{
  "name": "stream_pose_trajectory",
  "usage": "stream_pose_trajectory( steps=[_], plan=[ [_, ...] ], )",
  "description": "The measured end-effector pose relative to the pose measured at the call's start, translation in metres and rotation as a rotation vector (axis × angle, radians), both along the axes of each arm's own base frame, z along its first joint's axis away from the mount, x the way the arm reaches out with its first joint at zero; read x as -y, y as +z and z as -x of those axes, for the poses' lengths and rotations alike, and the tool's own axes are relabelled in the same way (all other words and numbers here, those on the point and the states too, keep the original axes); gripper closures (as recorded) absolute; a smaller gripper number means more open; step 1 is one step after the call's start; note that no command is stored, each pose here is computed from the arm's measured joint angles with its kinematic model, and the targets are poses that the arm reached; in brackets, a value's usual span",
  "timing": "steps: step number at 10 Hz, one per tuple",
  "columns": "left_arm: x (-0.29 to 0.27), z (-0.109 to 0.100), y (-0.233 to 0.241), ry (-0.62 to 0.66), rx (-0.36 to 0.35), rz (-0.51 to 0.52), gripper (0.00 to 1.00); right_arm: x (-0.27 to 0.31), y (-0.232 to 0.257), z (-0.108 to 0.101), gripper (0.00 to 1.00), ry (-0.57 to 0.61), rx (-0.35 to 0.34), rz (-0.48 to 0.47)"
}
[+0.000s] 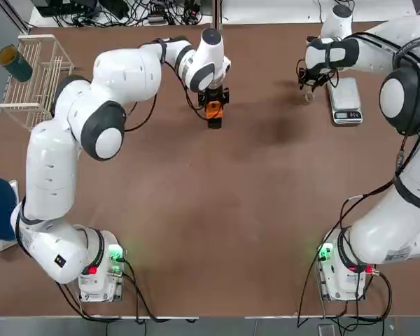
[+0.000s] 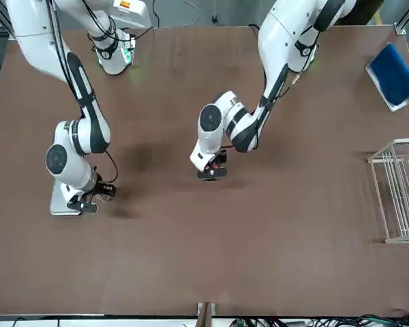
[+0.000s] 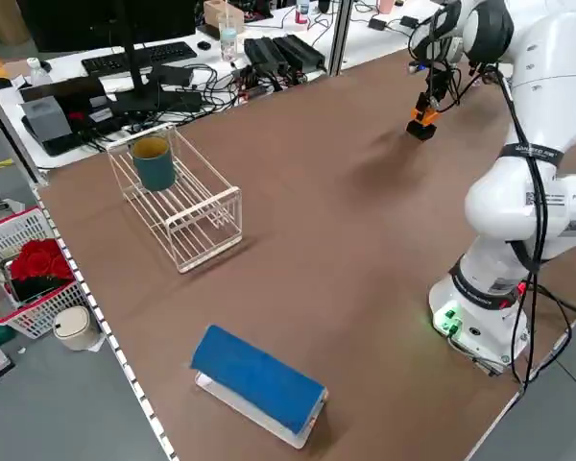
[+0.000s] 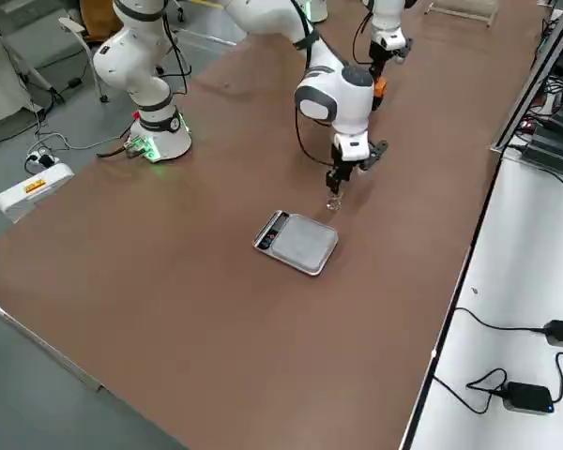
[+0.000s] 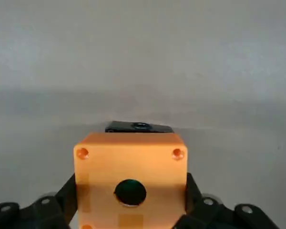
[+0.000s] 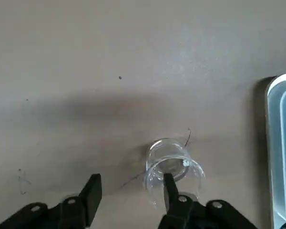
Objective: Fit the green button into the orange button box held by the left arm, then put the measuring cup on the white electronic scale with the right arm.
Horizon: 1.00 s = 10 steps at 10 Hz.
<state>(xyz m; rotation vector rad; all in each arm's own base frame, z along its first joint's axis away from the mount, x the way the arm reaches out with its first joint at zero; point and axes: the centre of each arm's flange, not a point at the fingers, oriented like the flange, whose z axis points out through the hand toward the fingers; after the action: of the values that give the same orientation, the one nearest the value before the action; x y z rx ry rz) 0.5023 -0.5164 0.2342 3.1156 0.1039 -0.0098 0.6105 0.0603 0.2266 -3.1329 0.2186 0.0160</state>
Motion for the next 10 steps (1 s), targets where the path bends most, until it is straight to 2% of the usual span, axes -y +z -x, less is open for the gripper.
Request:
stream_pose_trajectory(
  steps=[10],
  plan=[
    [0.0011, 0.0021, -0.0078, -0.005, -0.007, -0.003, 0.14, 0.0088, -0.0009, -0.0020, 0.64, -0.016, 0.024, 0.001]
  ],
)
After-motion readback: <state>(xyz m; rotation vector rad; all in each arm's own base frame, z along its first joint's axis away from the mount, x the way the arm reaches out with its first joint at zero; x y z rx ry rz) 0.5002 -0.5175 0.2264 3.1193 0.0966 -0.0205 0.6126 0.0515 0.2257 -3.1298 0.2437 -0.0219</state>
